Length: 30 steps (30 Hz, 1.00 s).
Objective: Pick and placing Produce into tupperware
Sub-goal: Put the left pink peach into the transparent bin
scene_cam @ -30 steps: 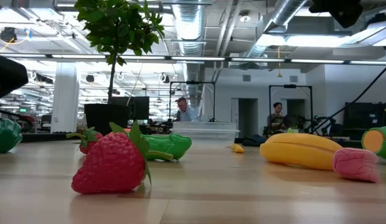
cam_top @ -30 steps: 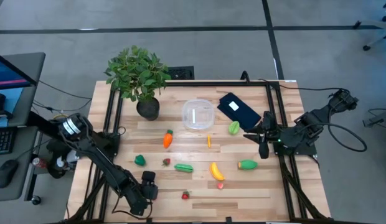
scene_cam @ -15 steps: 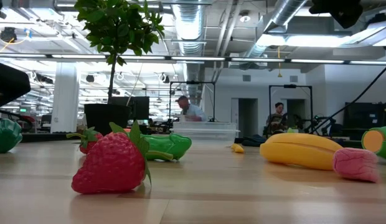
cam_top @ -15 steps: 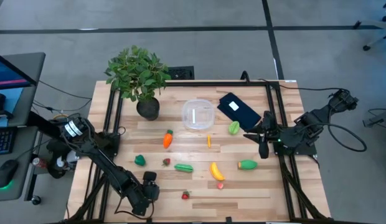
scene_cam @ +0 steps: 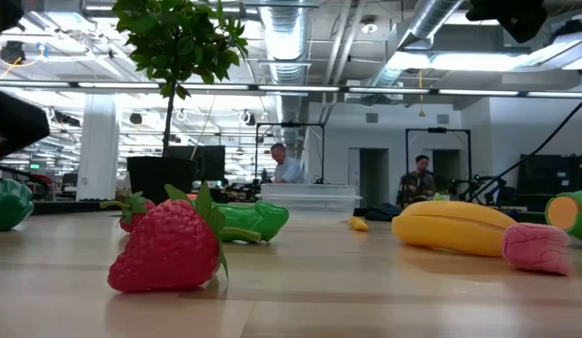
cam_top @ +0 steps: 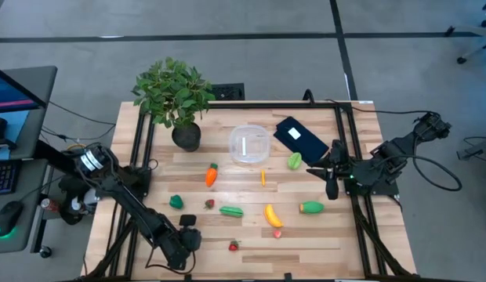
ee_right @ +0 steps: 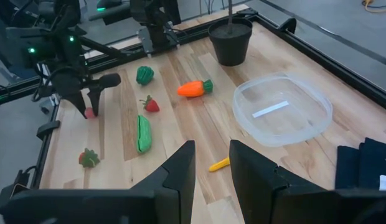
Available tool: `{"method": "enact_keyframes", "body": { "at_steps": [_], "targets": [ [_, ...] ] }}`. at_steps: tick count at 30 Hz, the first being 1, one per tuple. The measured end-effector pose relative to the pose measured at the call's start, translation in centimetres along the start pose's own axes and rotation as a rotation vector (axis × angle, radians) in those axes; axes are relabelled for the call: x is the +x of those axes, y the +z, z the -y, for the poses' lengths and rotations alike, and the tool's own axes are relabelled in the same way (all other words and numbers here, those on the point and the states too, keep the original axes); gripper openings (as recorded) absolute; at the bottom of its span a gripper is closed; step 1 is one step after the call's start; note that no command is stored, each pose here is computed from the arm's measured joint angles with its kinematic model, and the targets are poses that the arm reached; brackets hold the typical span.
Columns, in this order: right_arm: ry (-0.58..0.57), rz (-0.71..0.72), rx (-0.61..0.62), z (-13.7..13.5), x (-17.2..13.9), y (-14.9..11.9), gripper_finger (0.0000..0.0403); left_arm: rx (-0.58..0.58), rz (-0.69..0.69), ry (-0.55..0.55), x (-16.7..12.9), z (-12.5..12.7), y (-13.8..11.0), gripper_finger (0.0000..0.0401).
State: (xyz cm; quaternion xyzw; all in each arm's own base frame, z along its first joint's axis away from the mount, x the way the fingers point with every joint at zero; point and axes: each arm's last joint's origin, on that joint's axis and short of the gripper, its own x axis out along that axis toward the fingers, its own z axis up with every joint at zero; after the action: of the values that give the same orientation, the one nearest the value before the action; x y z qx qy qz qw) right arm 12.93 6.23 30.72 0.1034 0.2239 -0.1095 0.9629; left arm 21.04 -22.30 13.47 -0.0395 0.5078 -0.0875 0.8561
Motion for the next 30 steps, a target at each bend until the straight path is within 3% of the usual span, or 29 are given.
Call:
{"method": "enact_keyframes", "body": {
  "at_steps": [10, 20, 30],
  "targets": [
    [0.001, 0.0, 0.0, 0.0, 0.0, 0.0, 0.0093, -0.08, 0.099, 0.013, -2.0, -2.2, 2.8, 0.0097],
    [-0.007, -0.013, -0.02, 0.1, 0.0, -0.2, 0.0093, -0.127, 0.369, 0.177, -6.1, -7.1, 7.2, 0.0096],
    [-0.025, -0.04, -0.045, 0.3, 0.0, -0.5, 0.0093, -0.156, 0.406, 0.317, -6.3, -11.8, 9.1, 0.0096]
  ]
}}
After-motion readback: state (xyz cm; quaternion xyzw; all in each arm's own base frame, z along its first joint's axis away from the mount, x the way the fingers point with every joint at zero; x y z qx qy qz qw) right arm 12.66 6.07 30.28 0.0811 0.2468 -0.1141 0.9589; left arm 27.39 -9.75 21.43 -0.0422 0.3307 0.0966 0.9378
